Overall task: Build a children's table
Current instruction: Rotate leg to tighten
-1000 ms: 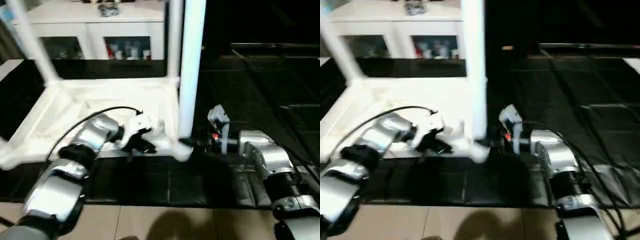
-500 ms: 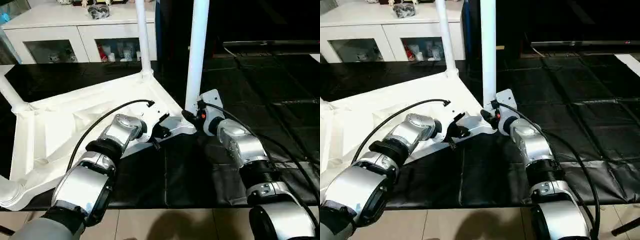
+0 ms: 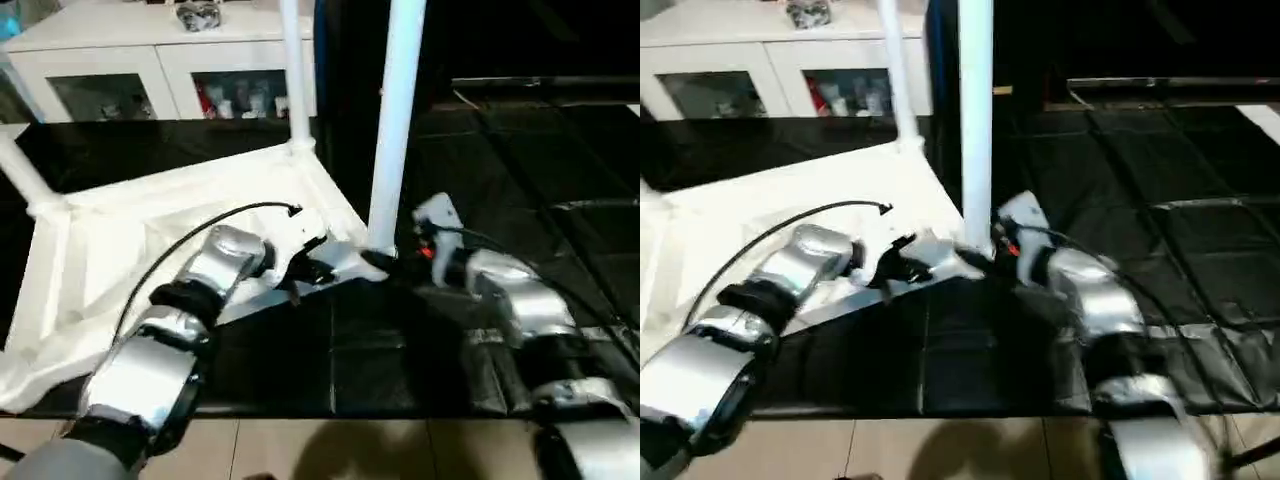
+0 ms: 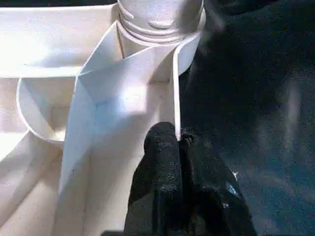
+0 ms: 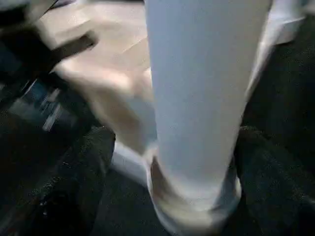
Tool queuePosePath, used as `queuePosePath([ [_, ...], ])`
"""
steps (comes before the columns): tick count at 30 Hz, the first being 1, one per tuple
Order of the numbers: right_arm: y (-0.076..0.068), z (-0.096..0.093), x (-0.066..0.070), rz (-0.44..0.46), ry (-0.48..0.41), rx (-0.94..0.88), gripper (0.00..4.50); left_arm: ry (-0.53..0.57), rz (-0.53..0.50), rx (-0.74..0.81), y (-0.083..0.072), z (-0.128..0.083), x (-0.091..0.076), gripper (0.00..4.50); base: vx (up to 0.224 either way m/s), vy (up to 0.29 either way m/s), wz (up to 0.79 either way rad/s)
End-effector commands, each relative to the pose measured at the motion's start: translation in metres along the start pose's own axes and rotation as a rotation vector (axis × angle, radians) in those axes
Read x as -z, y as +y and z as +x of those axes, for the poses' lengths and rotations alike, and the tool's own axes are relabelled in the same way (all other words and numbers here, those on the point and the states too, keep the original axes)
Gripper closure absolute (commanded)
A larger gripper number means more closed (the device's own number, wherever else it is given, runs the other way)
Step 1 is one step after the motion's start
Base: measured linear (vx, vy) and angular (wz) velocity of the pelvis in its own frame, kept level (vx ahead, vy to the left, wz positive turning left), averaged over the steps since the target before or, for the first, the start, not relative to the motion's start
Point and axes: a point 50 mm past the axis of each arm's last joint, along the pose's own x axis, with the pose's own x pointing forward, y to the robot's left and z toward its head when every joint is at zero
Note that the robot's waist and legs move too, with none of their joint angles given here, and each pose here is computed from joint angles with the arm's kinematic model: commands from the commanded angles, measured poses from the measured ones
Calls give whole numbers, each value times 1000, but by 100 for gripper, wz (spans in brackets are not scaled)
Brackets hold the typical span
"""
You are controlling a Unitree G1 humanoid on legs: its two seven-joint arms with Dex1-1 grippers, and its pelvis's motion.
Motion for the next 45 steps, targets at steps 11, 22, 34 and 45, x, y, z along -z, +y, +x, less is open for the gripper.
queuePosePath([
  [11, 10, -25, -7, -76, 63, -384, 3, 61, 241, 380, -19, -24, 2, 450, 0, 0, 0],
  [22, 25, -14, -8, -47, 46, -558, 77, 90, 269, 382, -22, -21, 4, 450, 0, 0, 0],
  [34, 32, 1, -6, -21, 39, -584, 191, 89, 265, 383, -25, -18, 7, 450, 0, 0, 0],
  [45, 36, 0, 0, -29, 31, -548, 237, 40, 181, 278, -20, -11, 3, 450, 0, 0, 0],
])
